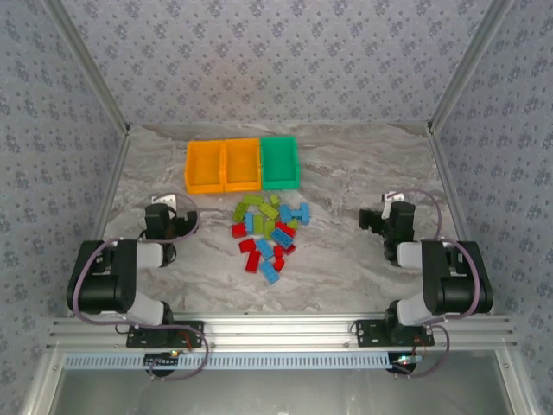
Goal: Sort the legos into containers by color
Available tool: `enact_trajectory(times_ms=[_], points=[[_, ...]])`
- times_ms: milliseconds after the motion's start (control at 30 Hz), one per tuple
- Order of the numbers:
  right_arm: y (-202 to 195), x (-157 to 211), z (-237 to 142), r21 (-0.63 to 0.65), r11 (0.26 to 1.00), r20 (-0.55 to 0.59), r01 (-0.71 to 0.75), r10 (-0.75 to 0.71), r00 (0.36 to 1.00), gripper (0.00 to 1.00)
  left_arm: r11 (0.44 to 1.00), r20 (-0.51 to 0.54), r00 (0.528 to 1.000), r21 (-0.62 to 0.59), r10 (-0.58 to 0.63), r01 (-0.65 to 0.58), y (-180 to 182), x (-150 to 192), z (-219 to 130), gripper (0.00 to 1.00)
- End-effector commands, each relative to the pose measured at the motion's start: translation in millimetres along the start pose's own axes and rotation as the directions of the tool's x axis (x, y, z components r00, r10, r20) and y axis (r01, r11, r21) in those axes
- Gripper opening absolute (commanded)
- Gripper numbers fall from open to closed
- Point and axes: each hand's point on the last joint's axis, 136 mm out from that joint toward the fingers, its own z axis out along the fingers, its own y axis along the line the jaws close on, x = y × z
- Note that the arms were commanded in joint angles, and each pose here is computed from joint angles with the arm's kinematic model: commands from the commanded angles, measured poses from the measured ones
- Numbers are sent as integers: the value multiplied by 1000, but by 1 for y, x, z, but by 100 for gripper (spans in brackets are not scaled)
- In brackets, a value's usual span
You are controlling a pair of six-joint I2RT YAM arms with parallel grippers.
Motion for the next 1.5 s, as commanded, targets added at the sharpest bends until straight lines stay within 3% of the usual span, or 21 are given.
enact_trajectory(times_ms=[0, 1000, 1100, 1167, 1333, 1400, 1467], points=[[-4, -48, 7, 17, 1000, 158, 26, -28, 987, 100, 1000, 196, 980, -4, 15, -15, 2, -60, 6, 99], [-4, -48, 7, 15, 1000, 161, 24, -26, 987, 100, 1000, 197, 980, -8, 18, -16, 1, -60, 6, 99], [-16, -75, -15, 127, 992, 144, -19, 0, 990, 100, 1000, 195, 981, -9, 17, -16, 1, -60, 6, 99], [-23, -82, -37, 148, 979, 90, -139, 127, 988, 100, 1000, 197, 980, -9, 18, -16, 1, -60, 6, 99], [-9, -94, -91, 61, 932, 73, -357, 352, 933, 100, 998, 221, 974, -54, 56, -45, -2, -62, -1, 99], [11, -90, -106, -2, 913, -35, -408, 408, 913, 100, 996, 238, 970, -75, 55, -38, 0, -71, -7, 99], [41, -82, -117, -87, 905, -171, -417, 399, 901, 100, 993, 167, 980, -69, 109, -99, -10, -80, -10, 99]])
